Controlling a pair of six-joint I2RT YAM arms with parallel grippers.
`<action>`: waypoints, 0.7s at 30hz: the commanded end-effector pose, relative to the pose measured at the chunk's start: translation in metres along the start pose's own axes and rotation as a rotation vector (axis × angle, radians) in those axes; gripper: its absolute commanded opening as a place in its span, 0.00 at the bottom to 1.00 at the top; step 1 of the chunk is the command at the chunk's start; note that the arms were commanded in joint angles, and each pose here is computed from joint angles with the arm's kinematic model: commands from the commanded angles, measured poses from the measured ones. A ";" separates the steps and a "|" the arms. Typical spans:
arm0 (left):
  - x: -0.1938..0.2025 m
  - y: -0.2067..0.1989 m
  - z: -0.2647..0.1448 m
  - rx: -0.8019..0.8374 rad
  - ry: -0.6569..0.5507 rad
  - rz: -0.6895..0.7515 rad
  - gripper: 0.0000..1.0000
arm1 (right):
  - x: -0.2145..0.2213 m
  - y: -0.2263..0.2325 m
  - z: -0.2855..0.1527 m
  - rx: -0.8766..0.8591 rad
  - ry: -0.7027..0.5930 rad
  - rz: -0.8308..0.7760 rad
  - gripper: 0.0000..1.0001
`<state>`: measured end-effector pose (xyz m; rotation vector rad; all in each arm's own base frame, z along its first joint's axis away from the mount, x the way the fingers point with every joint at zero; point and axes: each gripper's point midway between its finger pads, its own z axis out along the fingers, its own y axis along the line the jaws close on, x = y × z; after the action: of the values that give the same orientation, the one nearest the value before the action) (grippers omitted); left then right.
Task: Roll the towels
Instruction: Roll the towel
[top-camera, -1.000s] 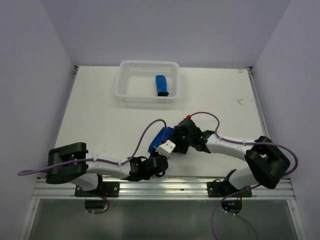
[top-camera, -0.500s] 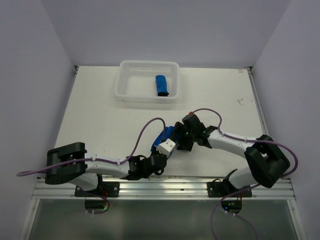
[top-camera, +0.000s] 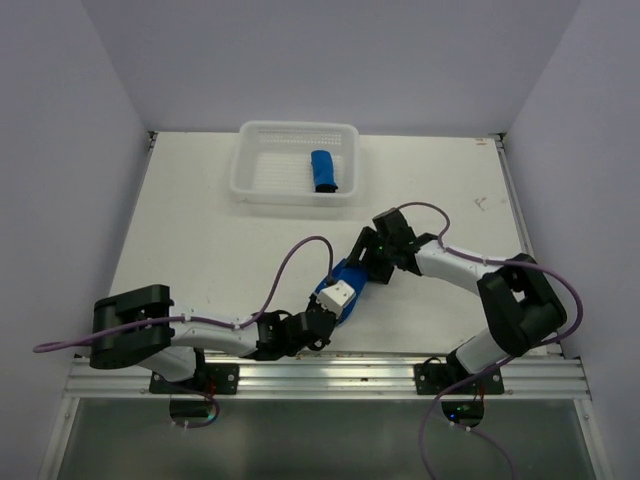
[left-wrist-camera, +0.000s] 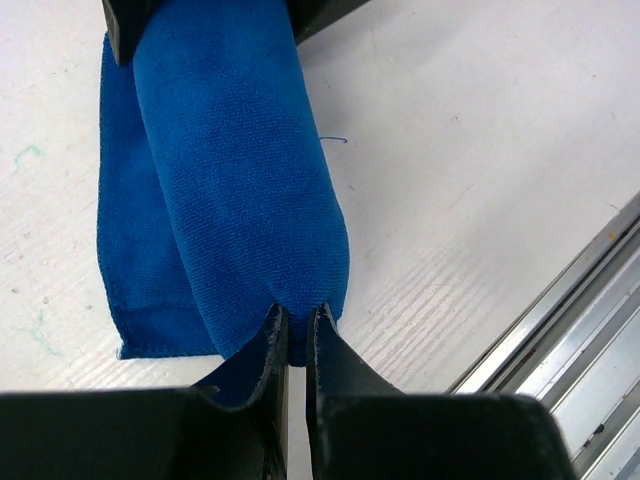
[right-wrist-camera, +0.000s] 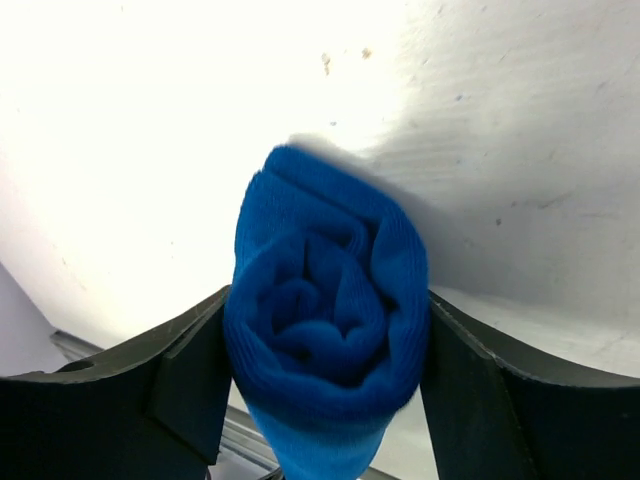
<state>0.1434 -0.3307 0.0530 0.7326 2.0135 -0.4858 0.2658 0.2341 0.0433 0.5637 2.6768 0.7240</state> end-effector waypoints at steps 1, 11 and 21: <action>0.001 -0.013 -0.007 0.073 -0.002 -0.030 0.00 | -0.024 -0.001 -0.001 0.028 -0.067 -0.021 0.68; 0.002 -0.015 -0.003 0.076 0.010 -0.085 0.00 | -0.018 -0.017 -0.003 0.043 -0.058 -0.017 0.34; -0.006 0.000 -0.003 0.238 -0.010 -0.353 0.00 | -0.023 -0.038 -0.003 0.119 -0.057 -0.023 0.32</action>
<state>0.1496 -0.3279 0.0504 0.5829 2.0945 -0.7456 0.2691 0.2132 0.0338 0.5763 2.6907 0.6619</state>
